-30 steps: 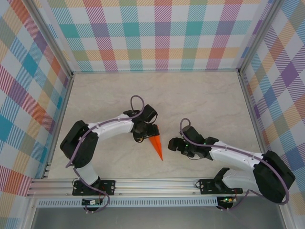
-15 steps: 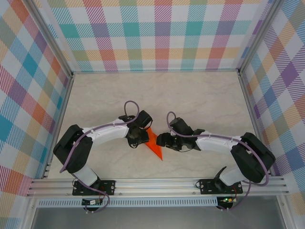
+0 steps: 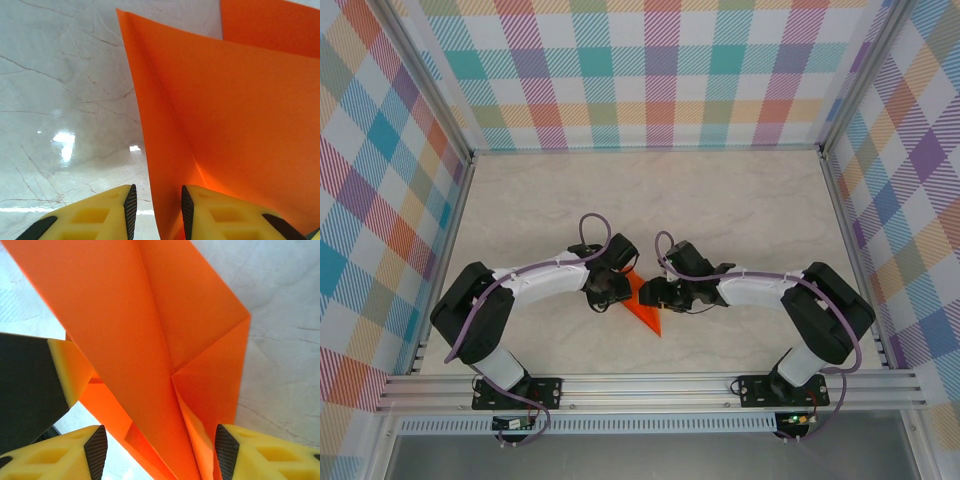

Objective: Fold a paper plane with a square sheet of paper (pick it up from the middle)
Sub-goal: Move the paper plane to the center of the table.

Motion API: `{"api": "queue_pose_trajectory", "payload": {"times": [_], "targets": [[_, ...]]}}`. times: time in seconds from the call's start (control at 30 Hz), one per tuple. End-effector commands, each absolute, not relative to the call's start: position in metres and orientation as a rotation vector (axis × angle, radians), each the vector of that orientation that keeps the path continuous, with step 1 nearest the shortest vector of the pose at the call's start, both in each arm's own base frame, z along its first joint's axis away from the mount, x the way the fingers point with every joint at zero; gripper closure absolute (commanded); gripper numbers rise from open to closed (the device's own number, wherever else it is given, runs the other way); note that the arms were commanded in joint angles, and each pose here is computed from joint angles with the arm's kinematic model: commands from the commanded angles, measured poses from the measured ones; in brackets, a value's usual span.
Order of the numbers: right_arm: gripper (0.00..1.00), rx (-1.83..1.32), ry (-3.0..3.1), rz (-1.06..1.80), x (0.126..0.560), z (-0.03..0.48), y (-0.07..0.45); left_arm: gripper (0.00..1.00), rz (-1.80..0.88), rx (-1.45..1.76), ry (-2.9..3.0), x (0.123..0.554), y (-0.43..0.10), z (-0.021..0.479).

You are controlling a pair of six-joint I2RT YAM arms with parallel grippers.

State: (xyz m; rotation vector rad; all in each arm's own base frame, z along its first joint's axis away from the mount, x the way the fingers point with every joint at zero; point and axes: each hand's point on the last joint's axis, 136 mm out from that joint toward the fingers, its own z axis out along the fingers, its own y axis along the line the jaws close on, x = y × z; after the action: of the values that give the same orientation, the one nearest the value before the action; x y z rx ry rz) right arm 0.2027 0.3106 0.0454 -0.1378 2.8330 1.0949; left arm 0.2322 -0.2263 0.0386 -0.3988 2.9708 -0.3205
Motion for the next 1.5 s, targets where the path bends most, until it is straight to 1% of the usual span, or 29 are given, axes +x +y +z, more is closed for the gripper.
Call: {"api": "queue_pose_trajectory", "payload": {"times": [0.0,0.13,0.2,0.23,0.63,1.07,1.3,1.47], "targets": [[0.41,-0.265,2.777,1.172,0.201,0.061,0.326,0.68,-0.362,-0.420,2.934,0.238,-0.227,0.048],[0.45,-0.316,2.795,1.135,0.200,0.058,0.331,0.68,-0.377,-0.423,2.927,0.239,-0.228,0.050],[0.52,-0.331,2.808,1.109,0.200,0.054,0.333,0.68,-0.383,-0.423,2.923,0.239,-0.228,0.051],[0.53,-0.334,2.815,1.101,0.200,0.052,0.334,0.68,-0.383,-0.426,2.922,0.239,-0.228,0.051],[0.53,-0.328,2.885,0.905,0.203,0.031,0.327,0.68,-0.393,-0.436,2.910,0.236,-0.224,0.054],[0.54,-0.373,2.927,0.836,0.201,0.020,0.328,0.68,-0.420,-0.451,2.855,0.239,-0.220,0.063],[0.61,-0.381,2.939,0.768,0.202,0.015,0.326,0.68,-0.417,-0.480,2.792,0.238,-0.207,0.074],[0.62,-0.408,2.947,0.716,0.202,0.015,0.325,0.67,-0.406,-0.520,2.739,0.238,-0.194,0.081]]}}
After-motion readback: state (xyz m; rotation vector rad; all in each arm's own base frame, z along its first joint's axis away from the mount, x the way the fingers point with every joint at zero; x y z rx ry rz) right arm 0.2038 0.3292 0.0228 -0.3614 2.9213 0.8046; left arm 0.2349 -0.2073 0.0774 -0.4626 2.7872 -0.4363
